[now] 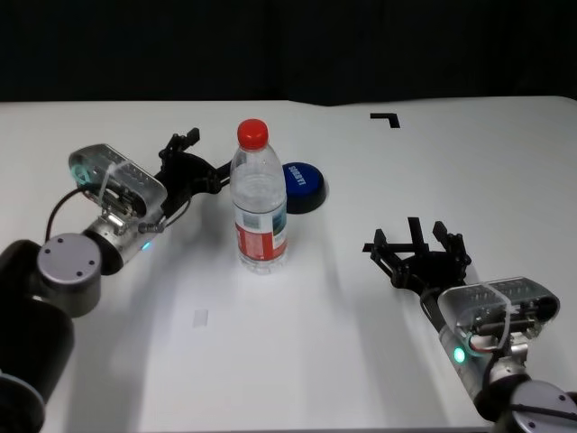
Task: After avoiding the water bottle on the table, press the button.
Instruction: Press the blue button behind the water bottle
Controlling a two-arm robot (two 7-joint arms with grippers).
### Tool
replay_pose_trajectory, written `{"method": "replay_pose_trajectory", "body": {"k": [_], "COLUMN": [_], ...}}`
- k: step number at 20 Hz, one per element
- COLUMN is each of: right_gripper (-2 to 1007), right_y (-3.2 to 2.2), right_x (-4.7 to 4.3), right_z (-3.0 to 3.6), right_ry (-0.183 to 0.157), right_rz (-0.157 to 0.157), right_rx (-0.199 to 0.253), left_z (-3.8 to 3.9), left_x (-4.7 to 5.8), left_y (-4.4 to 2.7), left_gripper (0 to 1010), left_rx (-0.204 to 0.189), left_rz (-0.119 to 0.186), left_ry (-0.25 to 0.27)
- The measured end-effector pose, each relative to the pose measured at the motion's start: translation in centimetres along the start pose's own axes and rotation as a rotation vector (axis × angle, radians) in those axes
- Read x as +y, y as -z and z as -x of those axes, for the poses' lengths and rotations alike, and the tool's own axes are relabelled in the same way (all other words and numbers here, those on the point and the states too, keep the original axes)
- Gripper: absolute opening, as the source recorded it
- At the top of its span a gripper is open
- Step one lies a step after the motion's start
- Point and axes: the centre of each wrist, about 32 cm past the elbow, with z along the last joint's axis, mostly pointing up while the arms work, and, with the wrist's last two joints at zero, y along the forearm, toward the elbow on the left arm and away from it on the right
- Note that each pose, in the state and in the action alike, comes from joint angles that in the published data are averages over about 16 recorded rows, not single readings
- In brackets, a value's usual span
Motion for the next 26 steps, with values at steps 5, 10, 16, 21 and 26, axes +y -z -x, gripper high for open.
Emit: {"method": "replay_pose_trajectory", "body": {"k": [5,10,16,21,26], "right_gripper": [1003,1003,1003,1003,1003], "right_y": [0.00,0.00,0.00,0.00,0.00], "right_x": [0.00,0.00,0.00,0.00,0.00], "right_z": [0.00,0.00,0.00,0.00,0.00], "right_ry": [0.000,0.000,0.000,0.000,0.000], "right_rz": [0.000,0.000,0.000,0.000,0.000], "right_rx": [0.000,0.000,0.000,0.000,0.000], "left_z": [0.08,0.17,0.24,0.20,0.06], "left_x": [-0.29,-0.45,-0.58,-0.52,-0.20], "left_y": [0.00,0.04,0.10,0.14,0.14], "left_gripper": [1003,1003,1003,1003,1003], "left_rx": [0.002,0.002,0.002,0.001,0.002], "left_rz": [0.002,0.002,0.000,-0.002,-0.006], "left_ry": [0.006,0.011,0.015,0.011,-0.006]}}
